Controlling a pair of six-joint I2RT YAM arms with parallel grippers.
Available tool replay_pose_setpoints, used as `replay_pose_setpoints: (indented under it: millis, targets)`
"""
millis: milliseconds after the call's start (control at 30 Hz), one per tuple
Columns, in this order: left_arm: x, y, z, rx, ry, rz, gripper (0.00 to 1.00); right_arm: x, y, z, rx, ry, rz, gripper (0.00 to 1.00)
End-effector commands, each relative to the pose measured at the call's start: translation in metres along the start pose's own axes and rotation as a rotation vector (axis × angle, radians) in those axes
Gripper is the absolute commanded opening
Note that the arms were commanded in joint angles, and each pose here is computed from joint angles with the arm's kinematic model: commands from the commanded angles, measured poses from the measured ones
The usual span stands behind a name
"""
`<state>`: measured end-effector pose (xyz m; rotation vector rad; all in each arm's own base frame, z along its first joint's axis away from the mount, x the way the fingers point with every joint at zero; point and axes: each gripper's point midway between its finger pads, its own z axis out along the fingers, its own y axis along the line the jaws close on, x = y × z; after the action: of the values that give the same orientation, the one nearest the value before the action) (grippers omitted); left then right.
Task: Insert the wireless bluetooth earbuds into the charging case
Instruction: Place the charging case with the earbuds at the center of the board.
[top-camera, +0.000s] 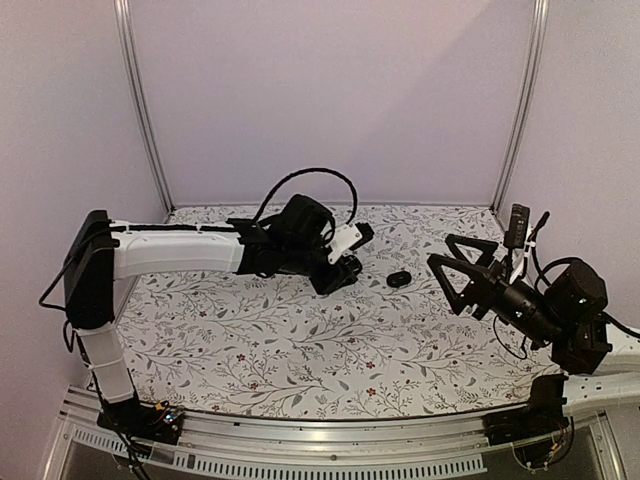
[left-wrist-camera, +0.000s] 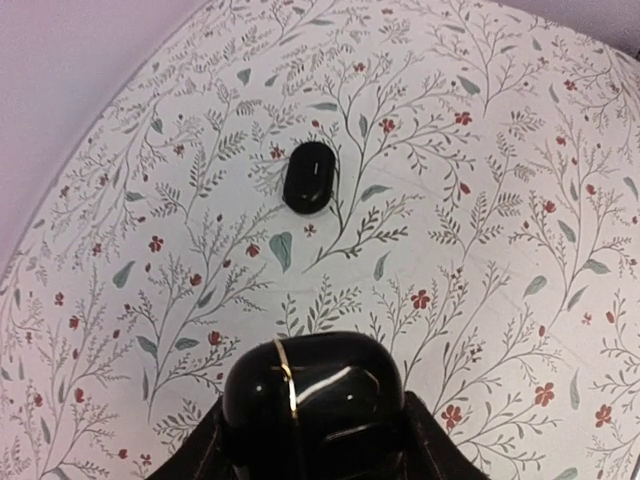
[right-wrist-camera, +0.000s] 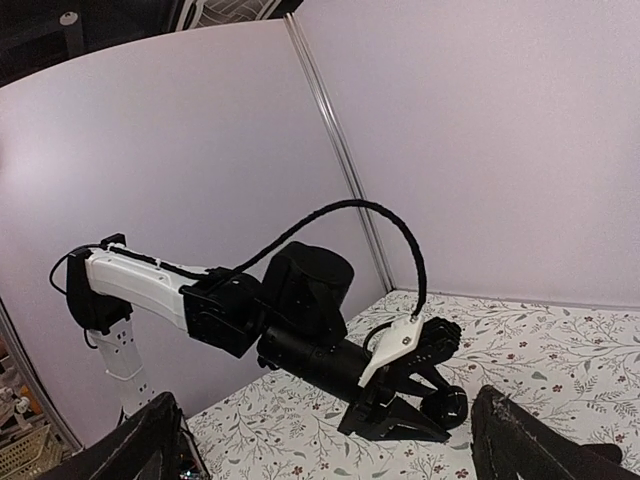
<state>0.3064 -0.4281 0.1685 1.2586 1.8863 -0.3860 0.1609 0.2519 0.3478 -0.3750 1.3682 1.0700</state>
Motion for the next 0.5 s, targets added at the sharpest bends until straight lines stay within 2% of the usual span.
replay_pose_setpoints:
  millis: [0,200,467]
  targets:
    - [0.021,-0.005,0.033,0.138,0.087,-0.119,0.37,0.022,-0.014,-0.004,0.046,0.072,-0.031,0.99]
    - [0.042,0.008,0.082,0.177,0.190,-0.185,0.37,0.031,-0.020,-0.006,0.065,0.098,-0.035,0.99]
    - [0.062,0.015,0.124,0.210,0.270,-0.225,0.37,0.035,-0.025,-0.008,0.081,0.107,-0.029,0.99]
